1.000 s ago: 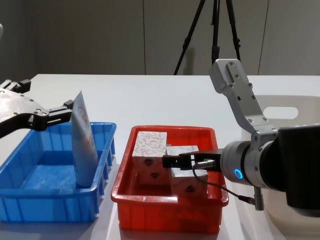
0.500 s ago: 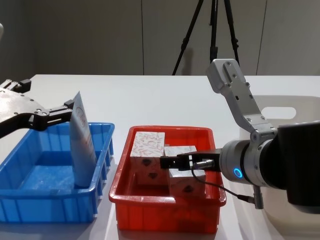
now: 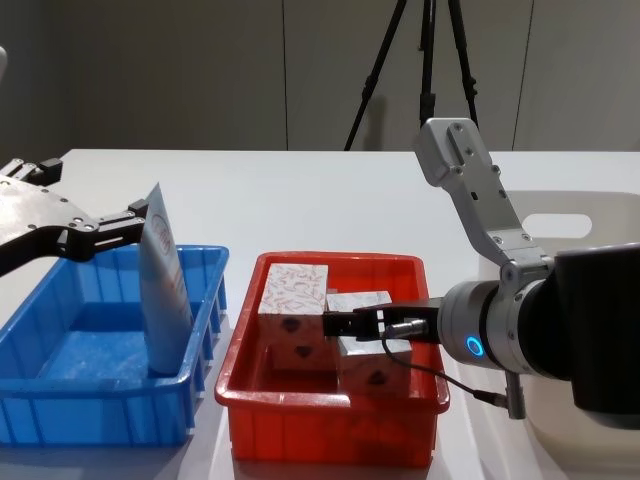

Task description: Bimanual collaborative sorting of washing and personal care products

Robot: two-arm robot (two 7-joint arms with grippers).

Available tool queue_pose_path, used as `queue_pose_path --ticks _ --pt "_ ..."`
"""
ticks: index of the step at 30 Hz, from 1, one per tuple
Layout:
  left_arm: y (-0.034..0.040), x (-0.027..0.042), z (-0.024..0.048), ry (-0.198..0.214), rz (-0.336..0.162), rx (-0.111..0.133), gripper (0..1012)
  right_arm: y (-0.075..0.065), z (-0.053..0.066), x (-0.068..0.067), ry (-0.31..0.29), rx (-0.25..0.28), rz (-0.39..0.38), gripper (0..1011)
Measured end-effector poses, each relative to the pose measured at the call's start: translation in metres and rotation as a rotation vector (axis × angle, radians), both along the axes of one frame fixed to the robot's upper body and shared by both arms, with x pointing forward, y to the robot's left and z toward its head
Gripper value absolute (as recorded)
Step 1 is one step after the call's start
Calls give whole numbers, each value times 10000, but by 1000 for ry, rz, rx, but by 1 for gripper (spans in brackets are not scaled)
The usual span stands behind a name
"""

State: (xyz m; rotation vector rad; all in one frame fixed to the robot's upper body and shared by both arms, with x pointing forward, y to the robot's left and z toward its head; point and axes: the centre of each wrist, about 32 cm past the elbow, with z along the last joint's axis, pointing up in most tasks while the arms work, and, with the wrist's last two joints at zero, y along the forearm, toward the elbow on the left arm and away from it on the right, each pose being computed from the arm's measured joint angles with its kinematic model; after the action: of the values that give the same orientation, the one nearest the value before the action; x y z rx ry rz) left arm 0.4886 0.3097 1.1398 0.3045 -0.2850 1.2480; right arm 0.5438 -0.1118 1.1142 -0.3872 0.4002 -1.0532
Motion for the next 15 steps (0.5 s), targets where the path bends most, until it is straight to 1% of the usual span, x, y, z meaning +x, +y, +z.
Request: queue_pose_path --ticks 15 --pt "0 0 0 0 0 0 1001 6 -3 -4 1 1 -1 853"
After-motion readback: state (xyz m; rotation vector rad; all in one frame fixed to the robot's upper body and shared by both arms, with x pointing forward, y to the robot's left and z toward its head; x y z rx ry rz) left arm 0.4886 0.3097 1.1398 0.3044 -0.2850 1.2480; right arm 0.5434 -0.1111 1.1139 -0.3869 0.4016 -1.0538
